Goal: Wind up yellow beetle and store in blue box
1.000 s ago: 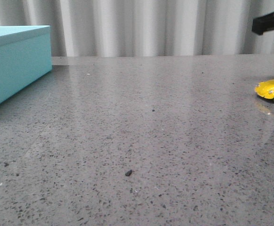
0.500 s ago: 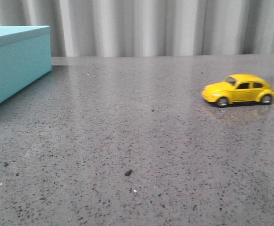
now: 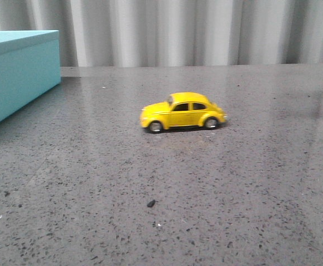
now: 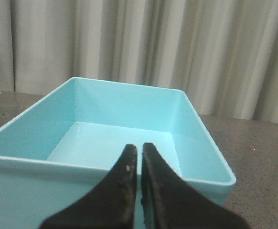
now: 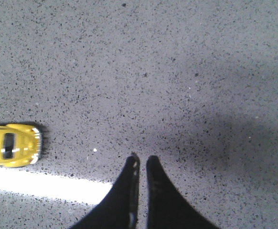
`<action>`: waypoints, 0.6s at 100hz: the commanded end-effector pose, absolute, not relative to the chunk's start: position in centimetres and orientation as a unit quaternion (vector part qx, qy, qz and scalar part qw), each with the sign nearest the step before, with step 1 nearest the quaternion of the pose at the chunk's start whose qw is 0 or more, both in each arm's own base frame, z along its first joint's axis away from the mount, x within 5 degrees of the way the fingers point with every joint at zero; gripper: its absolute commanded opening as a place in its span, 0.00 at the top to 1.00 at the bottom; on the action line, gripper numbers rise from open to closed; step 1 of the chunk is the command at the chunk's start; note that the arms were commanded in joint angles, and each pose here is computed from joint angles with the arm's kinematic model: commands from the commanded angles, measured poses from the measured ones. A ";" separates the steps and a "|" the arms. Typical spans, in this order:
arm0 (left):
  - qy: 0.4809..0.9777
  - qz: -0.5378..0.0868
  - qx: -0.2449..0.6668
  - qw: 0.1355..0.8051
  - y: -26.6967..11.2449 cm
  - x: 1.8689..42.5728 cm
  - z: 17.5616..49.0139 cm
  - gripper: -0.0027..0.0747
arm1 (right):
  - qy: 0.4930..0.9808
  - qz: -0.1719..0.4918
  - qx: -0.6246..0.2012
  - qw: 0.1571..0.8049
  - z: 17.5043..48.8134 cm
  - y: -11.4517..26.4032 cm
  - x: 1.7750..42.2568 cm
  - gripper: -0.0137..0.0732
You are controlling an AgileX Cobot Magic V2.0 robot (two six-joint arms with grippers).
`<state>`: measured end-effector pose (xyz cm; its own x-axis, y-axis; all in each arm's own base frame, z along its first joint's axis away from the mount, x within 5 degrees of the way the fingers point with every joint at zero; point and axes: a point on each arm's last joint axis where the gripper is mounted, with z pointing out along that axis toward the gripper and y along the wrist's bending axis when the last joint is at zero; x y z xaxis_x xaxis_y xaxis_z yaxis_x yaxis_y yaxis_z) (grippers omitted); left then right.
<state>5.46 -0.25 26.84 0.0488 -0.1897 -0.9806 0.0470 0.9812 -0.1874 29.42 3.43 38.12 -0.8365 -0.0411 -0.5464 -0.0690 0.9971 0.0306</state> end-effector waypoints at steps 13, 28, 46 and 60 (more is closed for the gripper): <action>0.650 -0.100 -0.062 0.751 -0.3 5.4 30.6 0.99 | 0.916 0.033 -0.031 0.398 42.7 3.2 27.1 0.89; 0.670 -0.099 -0.060 0.733 -0.3 6.1 32.8 0.99 | 0.890 0.037 -0.032 0.453 45.2 2.9 24.6 0.89; 0.698 -0.085 -0.044 0.710 -0.5 7.6 35.8 0.99 | 0.860 0.041 -0.032 0.507 47.9 2.5 20.9 0.89; 0.718 -0.076 -0.020 0.692 -0.7 9.3 37.8 0.98 | 0.839 0.044 -0.031 0.541 49.3 2.1 17.9 0.89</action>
